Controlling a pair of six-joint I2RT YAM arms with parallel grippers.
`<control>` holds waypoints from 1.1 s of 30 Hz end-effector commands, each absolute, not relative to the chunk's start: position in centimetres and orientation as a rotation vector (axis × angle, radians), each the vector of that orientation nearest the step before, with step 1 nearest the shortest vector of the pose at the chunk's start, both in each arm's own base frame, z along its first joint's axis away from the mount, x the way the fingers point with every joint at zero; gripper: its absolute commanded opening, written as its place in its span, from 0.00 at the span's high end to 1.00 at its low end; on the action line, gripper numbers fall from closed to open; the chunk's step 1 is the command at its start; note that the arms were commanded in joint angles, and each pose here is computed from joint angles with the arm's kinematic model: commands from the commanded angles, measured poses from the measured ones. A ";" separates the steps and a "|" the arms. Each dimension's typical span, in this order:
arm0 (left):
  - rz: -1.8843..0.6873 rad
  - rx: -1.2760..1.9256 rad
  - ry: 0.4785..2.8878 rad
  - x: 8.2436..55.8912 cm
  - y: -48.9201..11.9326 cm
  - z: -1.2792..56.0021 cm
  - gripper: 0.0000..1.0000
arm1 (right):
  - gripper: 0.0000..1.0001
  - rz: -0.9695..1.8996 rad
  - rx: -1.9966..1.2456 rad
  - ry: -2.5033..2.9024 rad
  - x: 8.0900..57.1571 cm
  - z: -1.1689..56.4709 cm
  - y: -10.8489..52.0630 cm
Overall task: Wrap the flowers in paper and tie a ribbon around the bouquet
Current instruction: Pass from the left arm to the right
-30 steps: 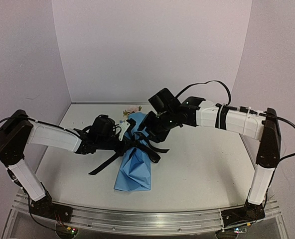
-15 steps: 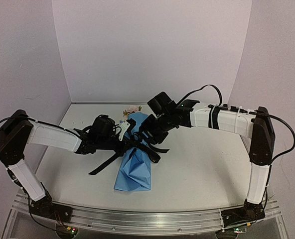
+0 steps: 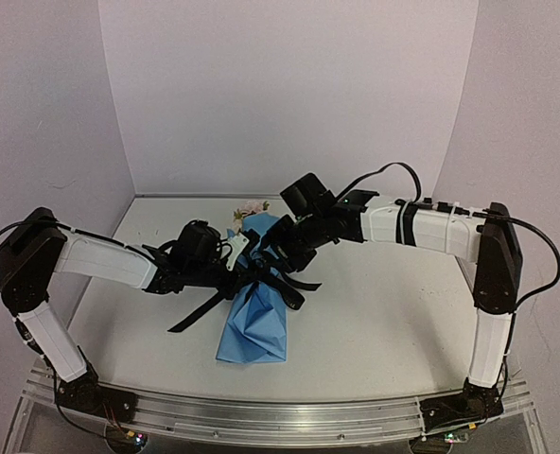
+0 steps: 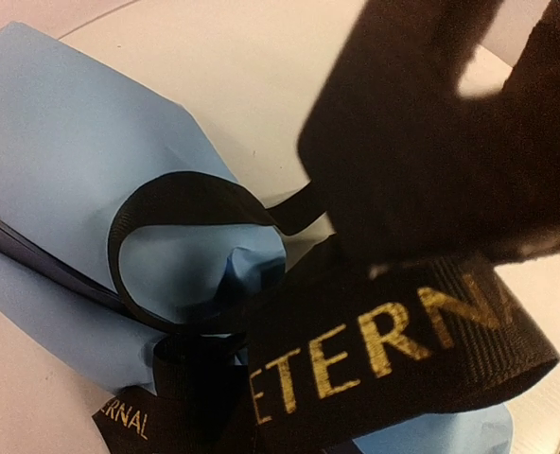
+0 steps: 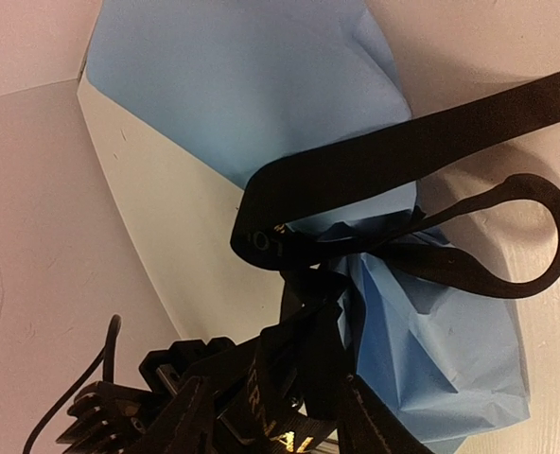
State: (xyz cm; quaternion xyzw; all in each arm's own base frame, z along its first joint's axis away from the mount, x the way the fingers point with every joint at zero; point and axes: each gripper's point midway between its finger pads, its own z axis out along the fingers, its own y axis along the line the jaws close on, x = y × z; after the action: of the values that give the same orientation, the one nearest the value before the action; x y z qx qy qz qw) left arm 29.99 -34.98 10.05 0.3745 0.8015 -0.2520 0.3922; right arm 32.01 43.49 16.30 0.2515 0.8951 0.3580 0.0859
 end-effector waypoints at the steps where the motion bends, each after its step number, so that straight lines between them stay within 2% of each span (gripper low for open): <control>1: -0.625 0.948 1.979 31.1 -35.9 12.1 0.99 | 0.56 1.136 0.754 2.636 31.8 17.9 43.4; 16: -0.603 0.956 1.987 31.2 -35.9 11.9 0.99 | 0.52 1.151 0.776 2.637 31.2 18.1 42.7; 20: -0.600 0.962 1.989 31.1 -36.0 11.9 0.99 | 0.47 1.190 0.821 2.622 31.5 18.7 42.8; 25: -0.599 0.963 1.989 31.1 -36.1 11.9 0.99 | 0.46 1.259 0.872 2.614 31.5 18.7 43.5; 30: -0.597 0.964 1.988 31.1 -36.1 11.8 0.99 | 0.49 1.273 0.904 2.612 31.3 18.7 43.4; 33: -0.601 0.962 1.987 31.0 -36.1 11.9 0.99 | 0.60 1.268 0.911 2.604 31.3 18.7 43.1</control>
State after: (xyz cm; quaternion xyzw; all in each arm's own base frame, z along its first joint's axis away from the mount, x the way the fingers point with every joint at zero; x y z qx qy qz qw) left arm 30.13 -35.19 9.94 0.3822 0.8040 -0.2386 0.3880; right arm 31.27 43.41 15.57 0.2965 0.8732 0.3843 0.0435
